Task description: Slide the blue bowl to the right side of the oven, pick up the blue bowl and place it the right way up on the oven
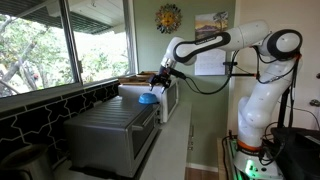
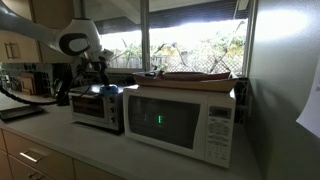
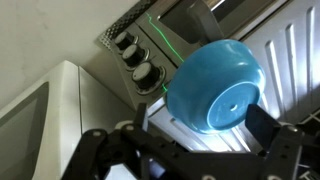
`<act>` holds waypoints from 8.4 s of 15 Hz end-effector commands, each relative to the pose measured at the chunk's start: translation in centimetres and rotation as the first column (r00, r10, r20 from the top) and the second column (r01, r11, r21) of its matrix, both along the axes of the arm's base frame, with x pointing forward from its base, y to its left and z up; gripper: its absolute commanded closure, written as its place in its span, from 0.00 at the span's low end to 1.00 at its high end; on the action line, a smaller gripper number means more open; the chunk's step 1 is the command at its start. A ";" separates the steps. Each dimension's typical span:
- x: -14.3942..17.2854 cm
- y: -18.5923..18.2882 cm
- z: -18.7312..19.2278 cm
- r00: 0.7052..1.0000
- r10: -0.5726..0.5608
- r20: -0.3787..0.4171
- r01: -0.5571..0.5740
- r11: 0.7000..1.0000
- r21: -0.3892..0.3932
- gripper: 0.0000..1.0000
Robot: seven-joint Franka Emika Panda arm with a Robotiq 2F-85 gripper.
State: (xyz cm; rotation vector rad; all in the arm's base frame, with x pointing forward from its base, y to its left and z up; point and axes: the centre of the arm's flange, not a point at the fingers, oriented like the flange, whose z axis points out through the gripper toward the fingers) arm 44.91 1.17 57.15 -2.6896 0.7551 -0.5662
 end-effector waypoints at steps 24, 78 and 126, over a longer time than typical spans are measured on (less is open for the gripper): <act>-7.3 -2.1 -8.9 0.890 -0.299 0.344 0.023 0.783 0.621 0.00; -0.2 5.2 3.0 0.777 0.216 0.591 -0.436 0.862 0.259 0.95; 3.8 15.8 -0.7 -0.019 0.856 -0.516 -0.721 -0.370 -0.586 0.61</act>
